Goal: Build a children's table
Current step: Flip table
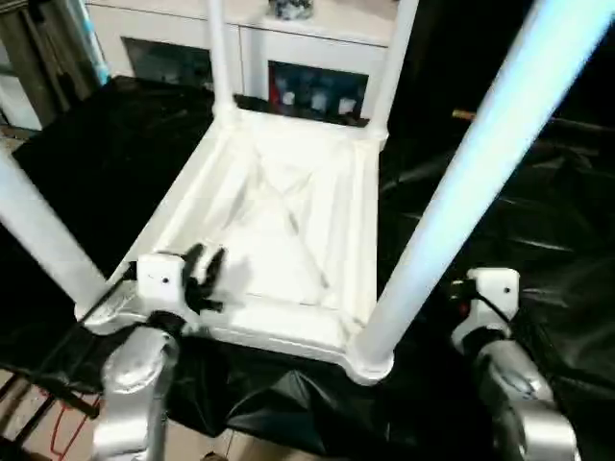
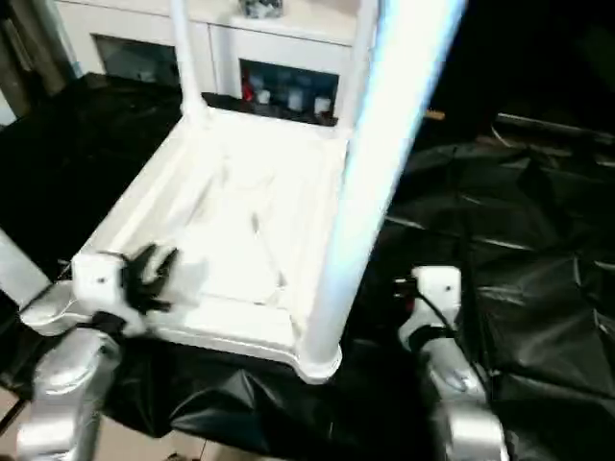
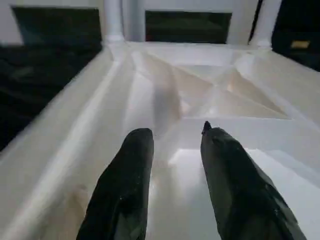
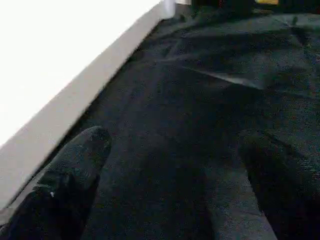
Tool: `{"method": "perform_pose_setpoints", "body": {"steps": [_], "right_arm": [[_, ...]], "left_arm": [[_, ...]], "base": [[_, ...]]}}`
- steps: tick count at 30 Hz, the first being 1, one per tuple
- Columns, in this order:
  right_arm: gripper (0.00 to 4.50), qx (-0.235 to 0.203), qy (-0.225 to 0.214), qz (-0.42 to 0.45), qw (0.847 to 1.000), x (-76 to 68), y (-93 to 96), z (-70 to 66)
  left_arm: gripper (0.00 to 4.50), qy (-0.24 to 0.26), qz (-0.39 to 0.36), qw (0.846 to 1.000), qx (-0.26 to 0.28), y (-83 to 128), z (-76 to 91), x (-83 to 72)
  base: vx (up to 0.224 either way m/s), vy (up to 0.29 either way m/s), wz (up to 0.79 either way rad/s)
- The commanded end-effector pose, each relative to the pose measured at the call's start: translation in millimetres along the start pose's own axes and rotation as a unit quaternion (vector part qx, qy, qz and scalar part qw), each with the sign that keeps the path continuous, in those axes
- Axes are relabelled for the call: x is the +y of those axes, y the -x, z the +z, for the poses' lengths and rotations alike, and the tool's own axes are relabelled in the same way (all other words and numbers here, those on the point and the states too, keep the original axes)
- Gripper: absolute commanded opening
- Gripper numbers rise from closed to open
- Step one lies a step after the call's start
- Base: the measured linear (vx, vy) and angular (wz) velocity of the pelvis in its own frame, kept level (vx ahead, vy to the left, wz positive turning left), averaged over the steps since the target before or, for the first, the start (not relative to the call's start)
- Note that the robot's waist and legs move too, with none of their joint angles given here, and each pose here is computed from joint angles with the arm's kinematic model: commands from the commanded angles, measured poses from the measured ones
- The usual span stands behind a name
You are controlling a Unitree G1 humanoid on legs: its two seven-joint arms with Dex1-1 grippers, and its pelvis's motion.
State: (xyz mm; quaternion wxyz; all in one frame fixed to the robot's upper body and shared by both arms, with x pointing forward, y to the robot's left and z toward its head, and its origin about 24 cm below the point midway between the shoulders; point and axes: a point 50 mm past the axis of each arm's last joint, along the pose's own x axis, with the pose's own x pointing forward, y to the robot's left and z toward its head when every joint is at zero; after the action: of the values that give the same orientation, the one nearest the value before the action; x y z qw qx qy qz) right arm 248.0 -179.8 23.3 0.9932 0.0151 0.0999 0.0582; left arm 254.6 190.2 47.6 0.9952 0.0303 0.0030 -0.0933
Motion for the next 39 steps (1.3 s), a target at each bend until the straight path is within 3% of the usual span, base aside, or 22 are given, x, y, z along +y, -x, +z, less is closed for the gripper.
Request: {"method": "perform_pose_setpoints", "body": {"steps": [1,5,11,13,19,27,32,34,36,39], "right_arm": [[4.50,-0.016,0.000,0.016,1.000,6.8,1.1,5.1],[4.50,0.002,-0.007,-0.010,1.000,5.9,2.0,-1.3],[4.50,-0.003,-0.002,-0.011,1.000,3.4,3.2,-0.9],[4.50,-0.010,-0.005,-0.014,1.000,1.3,3.3,1.1],[4.50,-0.030,-0.004,-0.005,1.000,-2.8,1.4,8.9],[4.50,-0.041,0.013,-0.006,0.999,-16.6,-5.1,16.7],[4.50,-0.042,0.030,-0.001,0.999,-32.9,-8.0,23.0],[4.50,-0.040,0.023,0.028,0.999,-34.3,-6.8,24.2],[4.50,-0.035,0.010,0.092,0.995,-37.0,-0.9,26.9],[4.50,-0.025,0.014,0.146,0.989,-38.6,5.1,28.1]], "left_arm": [[1.79,-0.010,-0.008,1.000,-0.026,-4,12.8,-4.9],[1.79,-0.002,-0.012,1.000,-0.014,0,12.9,-6.3],[1.79,-0.037,-0.015,0.999,-0.017,6,12.0,-9.4],[1.79,-0.053,-0.002,0.998,-0.017,8,12.4,-7.3],[1.79,-0.025,0.022,0.999,-0.029,10,16.8,-4.0],[1.79,-0.034,0.025,0.998,-0.043,15,19.4,-6.6],[2.12,0.065,-0.113,0.990,-0.054,32,21.2,-21.3],[2.28,0.068,-0.173,0.982,-0.026,40,17.5,-24.4],[2.55,0.075,-0.225,0.971,0.020,57,11.4,-17.2],[2.74,0.083,-0.248,0.964,0.042,69,10.8,-7.4]], "base": [[0.000,0.000,0.00],[-0.023,0.011,-0.18],[0.006,0.174,-0.59],[-0.074,0.221,-0.42],[-0.046,0.138,-0.08],[-0.090,-0.047,-0.04],[-0.028,-0.014,-0.03],[0.000,0.000,0.00],[0.000,0.000,0.00],[0.000,0.000,0.00]]}}
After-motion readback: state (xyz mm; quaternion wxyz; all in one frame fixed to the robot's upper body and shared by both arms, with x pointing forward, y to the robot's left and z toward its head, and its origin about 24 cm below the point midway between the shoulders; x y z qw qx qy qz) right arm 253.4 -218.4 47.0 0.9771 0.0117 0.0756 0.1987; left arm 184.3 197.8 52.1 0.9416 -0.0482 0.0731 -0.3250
